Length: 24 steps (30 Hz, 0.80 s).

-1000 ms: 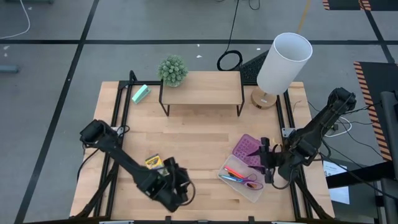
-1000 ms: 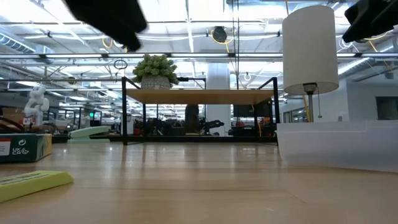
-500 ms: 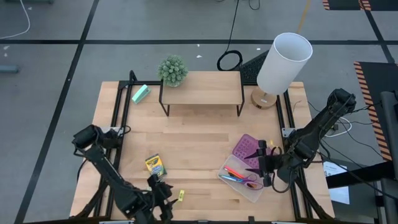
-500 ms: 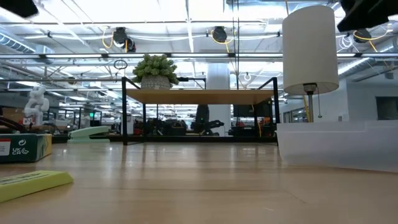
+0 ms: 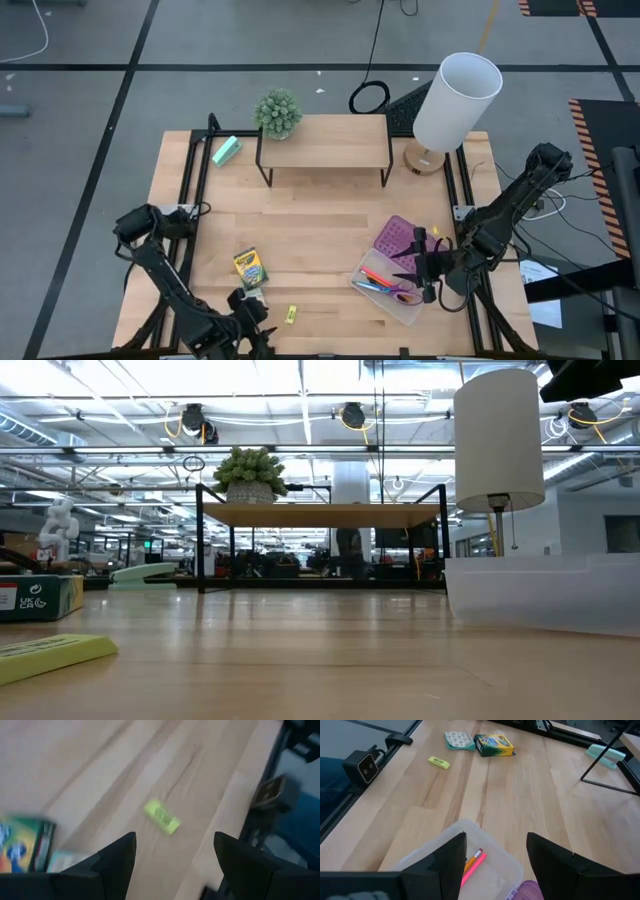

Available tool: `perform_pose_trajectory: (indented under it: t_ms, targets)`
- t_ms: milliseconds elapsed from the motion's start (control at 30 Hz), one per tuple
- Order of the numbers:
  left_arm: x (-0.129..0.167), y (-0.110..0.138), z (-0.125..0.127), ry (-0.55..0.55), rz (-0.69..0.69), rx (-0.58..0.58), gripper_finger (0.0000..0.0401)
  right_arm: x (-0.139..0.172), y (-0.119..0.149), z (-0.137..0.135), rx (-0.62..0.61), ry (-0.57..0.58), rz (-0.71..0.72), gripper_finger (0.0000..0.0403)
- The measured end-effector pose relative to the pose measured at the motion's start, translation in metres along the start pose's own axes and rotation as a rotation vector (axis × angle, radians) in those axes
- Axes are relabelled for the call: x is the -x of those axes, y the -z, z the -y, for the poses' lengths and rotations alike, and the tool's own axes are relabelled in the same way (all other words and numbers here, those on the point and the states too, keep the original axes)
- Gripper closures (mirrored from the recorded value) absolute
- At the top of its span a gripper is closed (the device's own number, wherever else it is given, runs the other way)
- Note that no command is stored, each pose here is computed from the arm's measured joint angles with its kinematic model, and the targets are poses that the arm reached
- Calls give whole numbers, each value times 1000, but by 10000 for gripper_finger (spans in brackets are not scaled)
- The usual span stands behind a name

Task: Pack school essentials
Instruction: Put the blue sticky notes into the purple supply box

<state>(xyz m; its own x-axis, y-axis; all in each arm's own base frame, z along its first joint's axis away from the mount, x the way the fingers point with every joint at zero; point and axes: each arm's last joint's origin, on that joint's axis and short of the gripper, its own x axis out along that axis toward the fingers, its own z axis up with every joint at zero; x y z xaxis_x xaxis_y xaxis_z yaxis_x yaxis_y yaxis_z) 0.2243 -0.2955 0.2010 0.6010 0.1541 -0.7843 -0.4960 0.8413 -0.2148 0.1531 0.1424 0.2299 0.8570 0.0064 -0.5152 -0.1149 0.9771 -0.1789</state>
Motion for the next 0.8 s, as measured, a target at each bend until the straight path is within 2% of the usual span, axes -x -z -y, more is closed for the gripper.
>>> perform_pose_trajectory:
  t_ms: [167,333,500,667,800]
  targets:
    - [-9,25,-14,-32,-124,36,143,0,0,0,1,0,1,202]
    - [-16,37,-24,-46,-163,5,201,0,0,1,-1,26,9,202]
    - [-22,40,-30,-55,-158,-111,249,-1,-3,2,-18,48,29,202]
    - [-24,35,-32,-68,-69,-235,255,-4,-5,4,-38,58,40,202]
    - [-26,32,-35,-101,-80,-228,256,-11,-2,3,-59,57,87,202]
